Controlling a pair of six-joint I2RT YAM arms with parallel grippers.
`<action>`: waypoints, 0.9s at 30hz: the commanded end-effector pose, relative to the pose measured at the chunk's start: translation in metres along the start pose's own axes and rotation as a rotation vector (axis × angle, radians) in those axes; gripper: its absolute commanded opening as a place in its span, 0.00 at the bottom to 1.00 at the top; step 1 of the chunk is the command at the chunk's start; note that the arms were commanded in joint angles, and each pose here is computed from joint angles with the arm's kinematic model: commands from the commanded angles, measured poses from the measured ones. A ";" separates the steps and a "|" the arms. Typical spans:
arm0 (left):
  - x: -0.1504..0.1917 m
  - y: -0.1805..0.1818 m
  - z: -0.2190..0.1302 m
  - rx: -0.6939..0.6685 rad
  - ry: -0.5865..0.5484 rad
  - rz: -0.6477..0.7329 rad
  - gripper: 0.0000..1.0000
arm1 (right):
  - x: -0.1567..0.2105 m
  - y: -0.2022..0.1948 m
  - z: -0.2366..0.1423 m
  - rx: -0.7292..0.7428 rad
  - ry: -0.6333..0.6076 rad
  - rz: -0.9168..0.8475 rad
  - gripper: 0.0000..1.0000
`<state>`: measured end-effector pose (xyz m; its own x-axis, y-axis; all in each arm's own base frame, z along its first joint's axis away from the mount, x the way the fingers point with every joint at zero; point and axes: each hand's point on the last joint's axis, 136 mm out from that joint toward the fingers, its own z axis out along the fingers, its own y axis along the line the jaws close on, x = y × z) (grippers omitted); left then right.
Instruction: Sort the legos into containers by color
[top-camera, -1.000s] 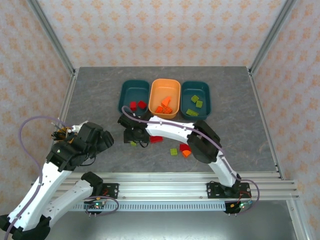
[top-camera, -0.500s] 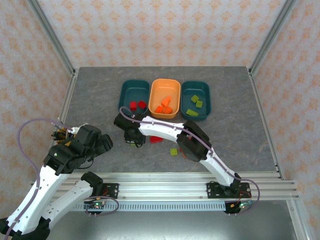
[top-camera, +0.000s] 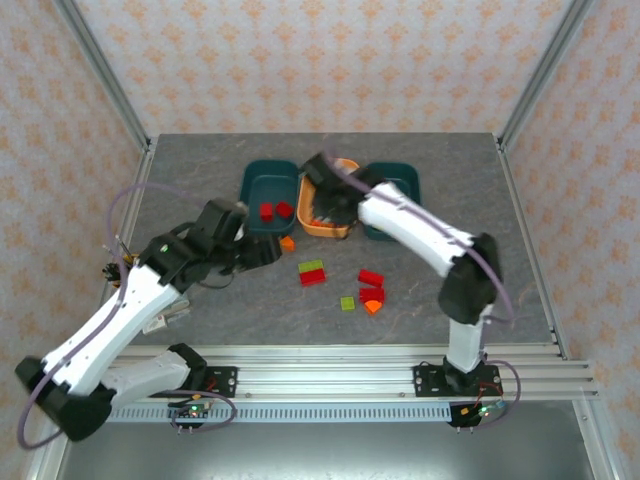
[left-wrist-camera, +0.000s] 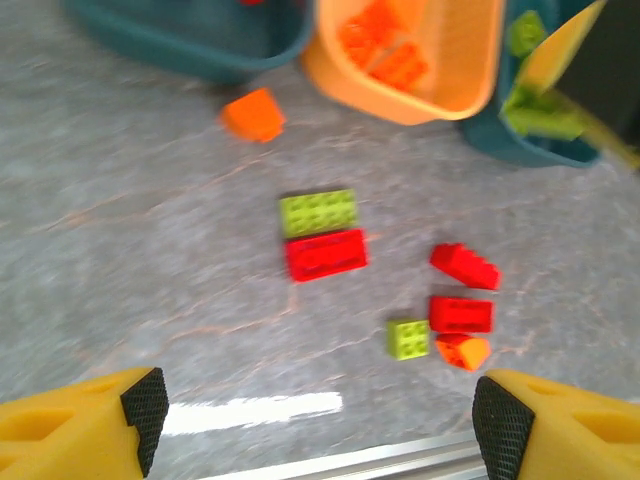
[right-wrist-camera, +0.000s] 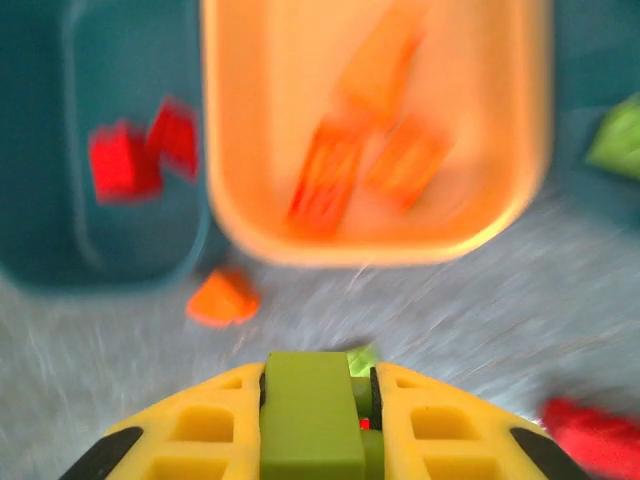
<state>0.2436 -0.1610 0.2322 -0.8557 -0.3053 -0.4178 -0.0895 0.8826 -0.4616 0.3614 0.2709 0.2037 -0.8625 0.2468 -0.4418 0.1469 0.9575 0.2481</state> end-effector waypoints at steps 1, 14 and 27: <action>-0.026 -0.054 0.010 0.130 -0.052 0.065 0.83 | -0.012 -0.073 0.007 0.172 0.042 -0.069 0.15; -0.053 -0.123 0.095 0.121 0.017 0.087 0.83 | -0.040 -0.194 0.092 0.453 0.224 -0.022 0.15; -0.047 -0.116 0.121 0.067 0.054 0.089 0.83 | -0.044 -0.216 0.134 0.515 0.262 -0.034 0.19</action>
<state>0.3573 -0.2898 0.2022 -0.8913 -0.2153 -0.3989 -0.0011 0.8810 -0.4731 0.4219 0.0786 0.0510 -0.9504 0.2580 -0.1739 0.2920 0.9326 -0.2120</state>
